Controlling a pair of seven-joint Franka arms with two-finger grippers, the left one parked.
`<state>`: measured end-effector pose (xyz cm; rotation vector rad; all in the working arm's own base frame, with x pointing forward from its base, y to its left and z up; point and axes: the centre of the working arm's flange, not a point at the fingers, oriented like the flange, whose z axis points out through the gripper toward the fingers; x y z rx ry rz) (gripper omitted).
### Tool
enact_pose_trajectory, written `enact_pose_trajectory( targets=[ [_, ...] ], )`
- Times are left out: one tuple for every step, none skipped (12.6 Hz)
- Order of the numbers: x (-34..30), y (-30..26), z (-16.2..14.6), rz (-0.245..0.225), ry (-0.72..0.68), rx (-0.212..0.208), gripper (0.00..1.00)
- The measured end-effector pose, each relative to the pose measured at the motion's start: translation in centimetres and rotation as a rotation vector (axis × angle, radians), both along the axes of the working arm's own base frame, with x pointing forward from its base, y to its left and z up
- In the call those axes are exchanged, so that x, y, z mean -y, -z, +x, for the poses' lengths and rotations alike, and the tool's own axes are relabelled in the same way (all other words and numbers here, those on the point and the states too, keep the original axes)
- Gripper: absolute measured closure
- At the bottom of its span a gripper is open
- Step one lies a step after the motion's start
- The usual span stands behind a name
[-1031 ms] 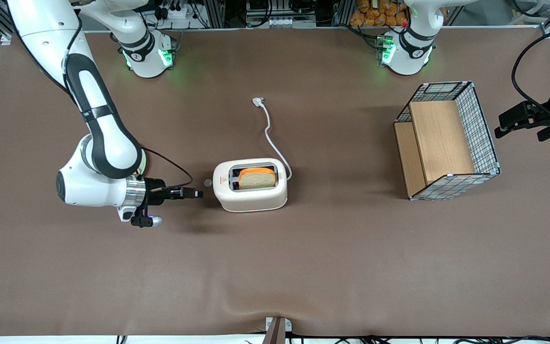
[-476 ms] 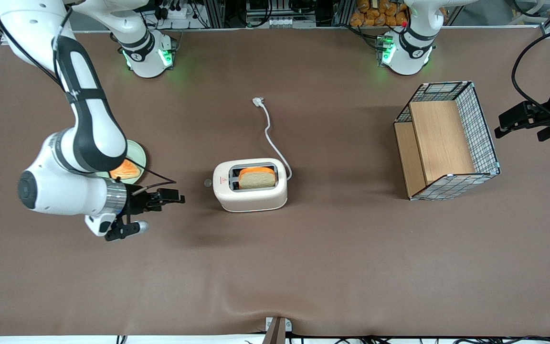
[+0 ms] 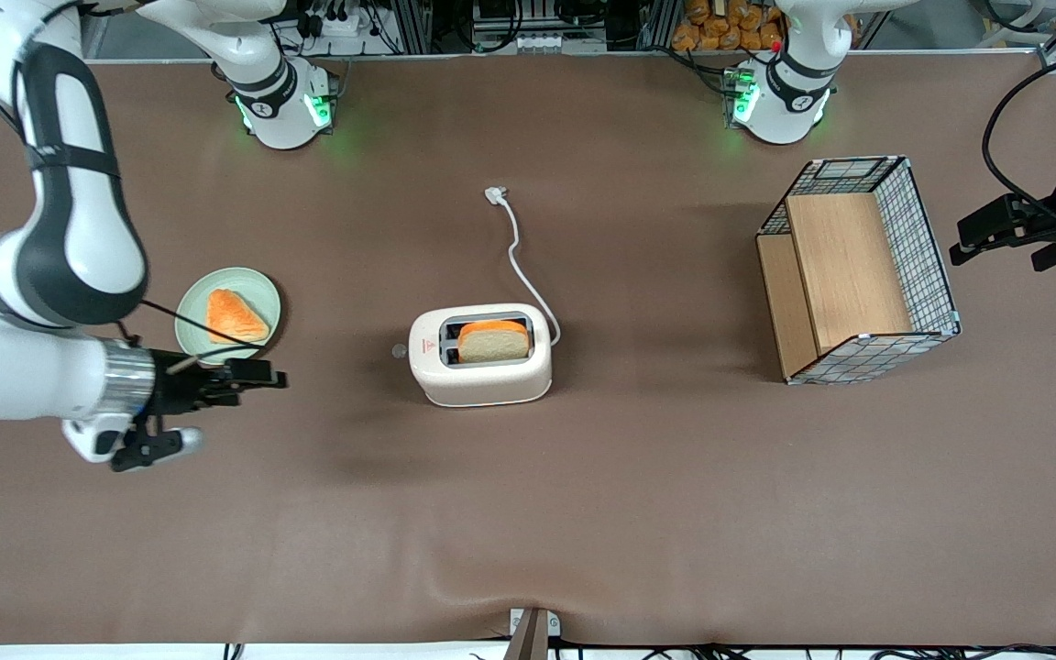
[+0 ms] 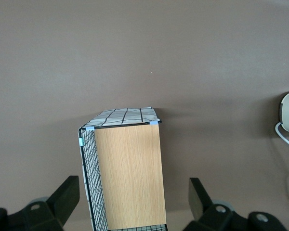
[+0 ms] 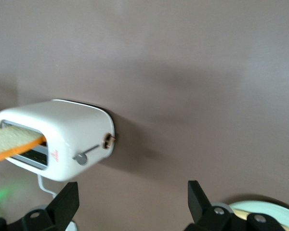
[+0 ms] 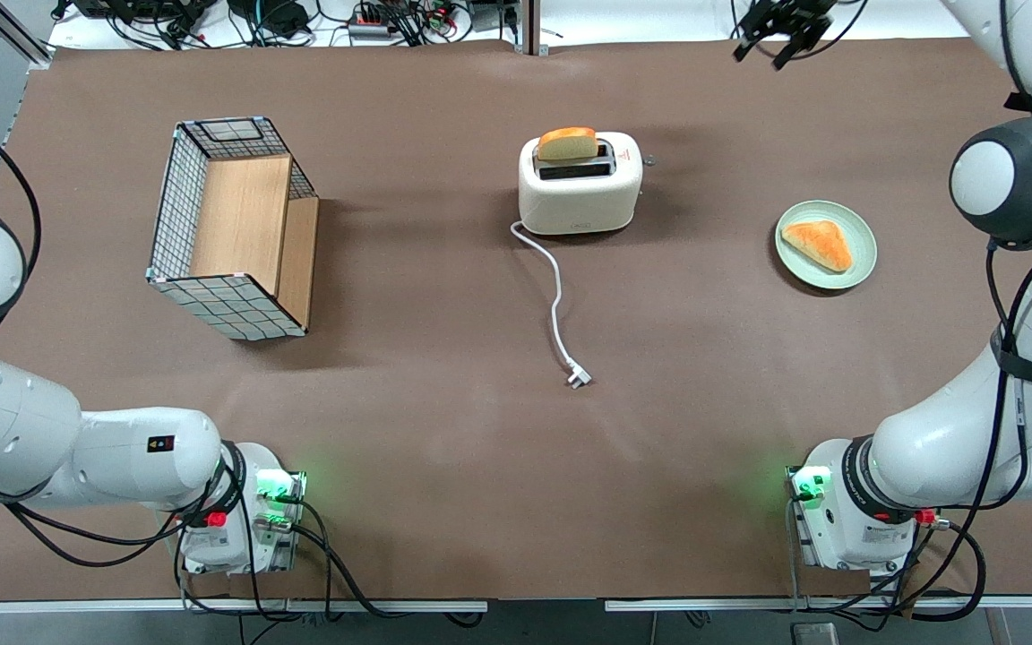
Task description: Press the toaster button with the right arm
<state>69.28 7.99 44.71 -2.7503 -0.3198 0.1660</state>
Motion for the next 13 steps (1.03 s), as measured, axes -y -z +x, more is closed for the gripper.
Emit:
enact_pose_trajectory(
  targets=[
    [0.2,-2.1,0.0,-0.029,-0.023,0.012,0.00],
    [0.5,-4.1,-0.1,-0.050,-0.037,0.029,0.00],
    [0.9,-6.1,-0.2,-0.067,-0.045,0.048,0.00],
    [1.4,-7.9,-0.5,-0.078,-0.045,0.065,0.00],
    [1.8,-9.6,-0.9,-0.082,-0.042,0.081,0.00],
    [2.1,-11.1,-1.4,-0.084,-0.037,0.098,0.00],
    [2.5,-12.5,-2.0,-0.090,-0.035,0.109,0.00],
    [2.8,-13.9,-2.8,-0.108,-0.031,0.108,0.00],
    [3.0,-15.6,-4.1,-0.144,0.001,0.093,0.00],
    [3.1,-17.6,-5.5,-0.176,0.057,0.082,0.00],
    [3.1,-19.7,-7.2,-0.200,0.104,0.082,0.00],
    [3.2,-21.5,-9.0,-0.227,0.133,0.087,0.00],
    [3.3,-22.7,-10.8,-0.257,0.148,0.092,0.00]
  ],
)
